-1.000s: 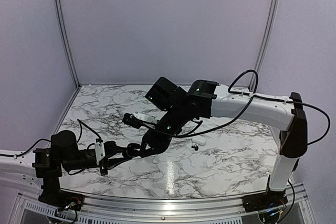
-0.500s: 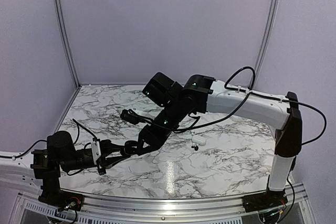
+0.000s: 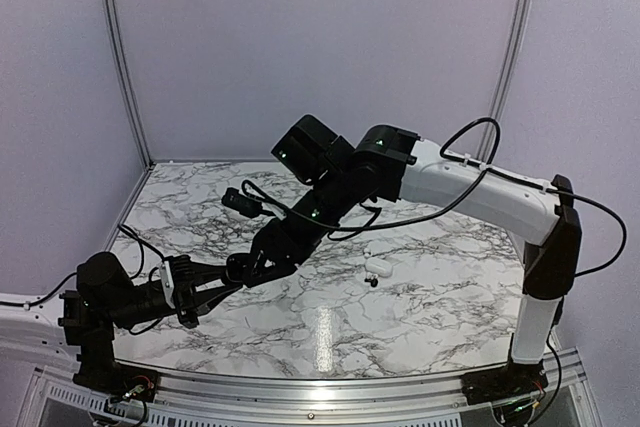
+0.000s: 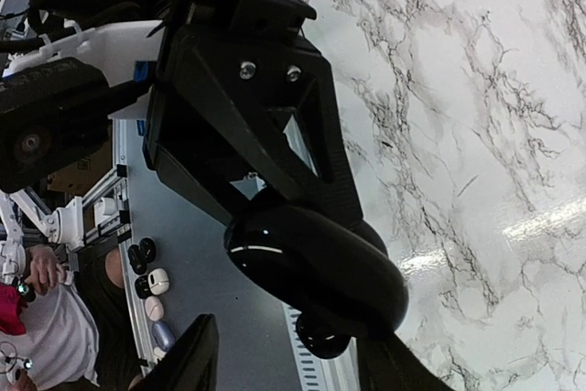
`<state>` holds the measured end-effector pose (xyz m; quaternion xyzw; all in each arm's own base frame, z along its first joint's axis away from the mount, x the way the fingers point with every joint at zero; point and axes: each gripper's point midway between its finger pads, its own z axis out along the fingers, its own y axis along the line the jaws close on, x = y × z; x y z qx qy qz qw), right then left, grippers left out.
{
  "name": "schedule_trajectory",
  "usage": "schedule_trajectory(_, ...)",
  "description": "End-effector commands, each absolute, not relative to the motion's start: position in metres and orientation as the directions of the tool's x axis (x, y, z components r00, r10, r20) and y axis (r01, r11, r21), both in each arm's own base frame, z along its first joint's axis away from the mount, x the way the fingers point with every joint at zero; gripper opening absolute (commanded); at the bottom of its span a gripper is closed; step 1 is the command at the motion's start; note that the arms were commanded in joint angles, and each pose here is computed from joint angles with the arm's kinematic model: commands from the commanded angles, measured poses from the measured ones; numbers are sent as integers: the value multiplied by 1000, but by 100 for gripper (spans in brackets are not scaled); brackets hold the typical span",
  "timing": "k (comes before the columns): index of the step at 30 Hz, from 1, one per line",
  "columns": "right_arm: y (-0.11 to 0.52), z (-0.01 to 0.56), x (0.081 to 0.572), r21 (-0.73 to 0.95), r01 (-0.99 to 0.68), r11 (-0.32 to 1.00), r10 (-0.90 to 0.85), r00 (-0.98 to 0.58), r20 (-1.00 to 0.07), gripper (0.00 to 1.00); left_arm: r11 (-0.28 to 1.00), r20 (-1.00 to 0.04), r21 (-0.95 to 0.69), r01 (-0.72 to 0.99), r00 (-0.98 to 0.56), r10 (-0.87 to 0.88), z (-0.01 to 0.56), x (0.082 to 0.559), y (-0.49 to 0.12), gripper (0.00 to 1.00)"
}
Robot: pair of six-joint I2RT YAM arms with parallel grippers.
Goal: Insert the wireless bluetooth earbuds into the charging case
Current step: Insert the right earbud into the right side groove of the charging case.
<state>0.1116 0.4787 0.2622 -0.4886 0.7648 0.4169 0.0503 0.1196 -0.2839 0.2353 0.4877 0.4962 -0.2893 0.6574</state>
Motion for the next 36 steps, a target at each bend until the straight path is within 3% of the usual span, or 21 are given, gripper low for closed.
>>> schedule_trajectory(1,484,291,111,584,-803,115,-667,-498,-554,60,376,-931,329,866,364,-22,263,112,-279,0)
schedule_trajectory(10,470,297,111,539,-836,100,-662,-460,-591,71,361,-934,305,881,351,-66,275,108,-279,0)
schedule_trajectory(21,445,319,120,268,-963,18,-611,-223,-760,85,287,-933,284,915,332,-137,295,95,-284,0)
schedule_trajectory(36,462,312,120,192,-981,33,-637,-169,-752,88,204,-936,278,939,312,-162,302,84,-295,0)
